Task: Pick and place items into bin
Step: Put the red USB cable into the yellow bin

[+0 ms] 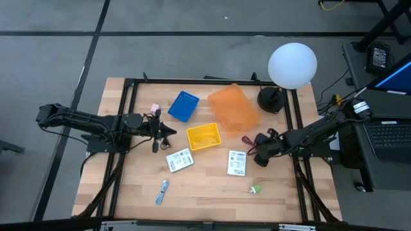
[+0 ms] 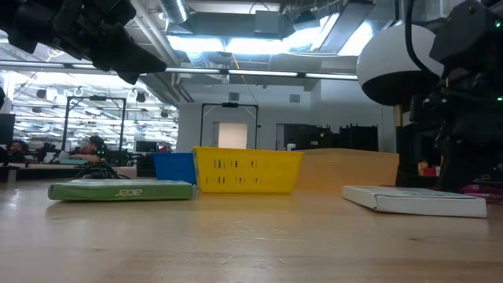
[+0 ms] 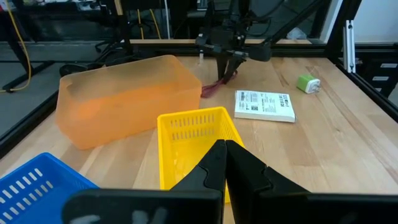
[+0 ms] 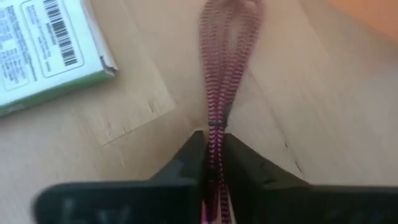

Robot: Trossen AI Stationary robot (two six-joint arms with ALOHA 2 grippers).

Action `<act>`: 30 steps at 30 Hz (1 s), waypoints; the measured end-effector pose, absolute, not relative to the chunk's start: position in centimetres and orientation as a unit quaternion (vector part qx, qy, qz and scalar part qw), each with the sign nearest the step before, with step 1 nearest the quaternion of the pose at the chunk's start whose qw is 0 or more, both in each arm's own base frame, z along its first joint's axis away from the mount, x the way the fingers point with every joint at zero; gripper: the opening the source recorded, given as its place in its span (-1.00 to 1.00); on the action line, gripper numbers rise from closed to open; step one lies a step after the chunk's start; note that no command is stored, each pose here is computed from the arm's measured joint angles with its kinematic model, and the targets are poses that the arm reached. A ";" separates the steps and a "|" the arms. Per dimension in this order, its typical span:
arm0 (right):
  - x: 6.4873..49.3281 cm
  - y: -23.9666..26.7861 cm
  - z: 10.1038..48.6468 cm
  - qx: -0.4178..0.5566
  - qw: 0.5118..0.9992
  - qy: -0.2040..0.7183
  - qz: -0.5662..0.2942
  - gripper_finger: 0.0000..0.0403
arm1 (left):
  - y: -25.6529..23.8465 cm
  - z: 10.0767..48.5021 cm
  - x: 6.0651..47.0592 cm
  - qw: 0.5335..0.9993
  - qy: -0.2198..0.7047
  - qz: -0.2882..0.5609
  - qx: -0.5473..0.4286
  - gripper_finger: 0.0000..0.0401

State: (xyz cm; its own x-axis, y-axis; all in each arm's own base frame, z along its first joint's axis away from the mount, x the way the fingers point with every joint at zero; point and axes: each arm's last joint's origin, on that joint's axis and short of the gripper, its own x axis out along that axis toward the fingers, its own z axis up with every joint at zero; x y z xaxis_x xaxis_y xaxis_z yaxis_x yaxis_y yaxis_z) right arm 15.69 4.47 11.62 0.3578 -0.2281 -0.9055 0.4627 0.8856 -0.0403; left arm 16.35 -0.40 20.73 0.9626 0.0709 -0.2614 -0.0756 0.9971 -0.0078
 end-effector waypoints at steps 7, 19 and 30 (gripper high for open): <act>16.1 4.6 12.1 0.106 0.819 0.525 -0.206 -0.93 | -0.4 20.7 16.3 0.991 0.132 0.037 -0.009 -0.98; 17.0 5.0 18.0 0.116 0.846 0.494 -0.166 -0.98 | -0.4 20.7 16.3 0.990 0.133 0.037 -0.010 -0.98; 16.9 4.8 23.2 0.093 0.933 0.335 -0.091 -0.99 | -0.4 20.4 16.5 0.989 0.143 0.037 -0.008 -0.98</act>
State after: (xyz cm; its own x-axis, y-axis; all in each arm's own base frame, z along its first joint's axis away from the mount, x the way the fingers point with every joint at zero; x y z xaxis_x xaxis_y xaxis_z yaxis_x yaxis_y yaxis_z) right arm 16.86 4.80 23.21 0.7592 -0.1086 -0.6417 0.2327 0.9661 0.1118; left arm 16.54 -0.40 20.39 0.9563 0.0712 -0.2837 -0.0760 0.9971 -0.0059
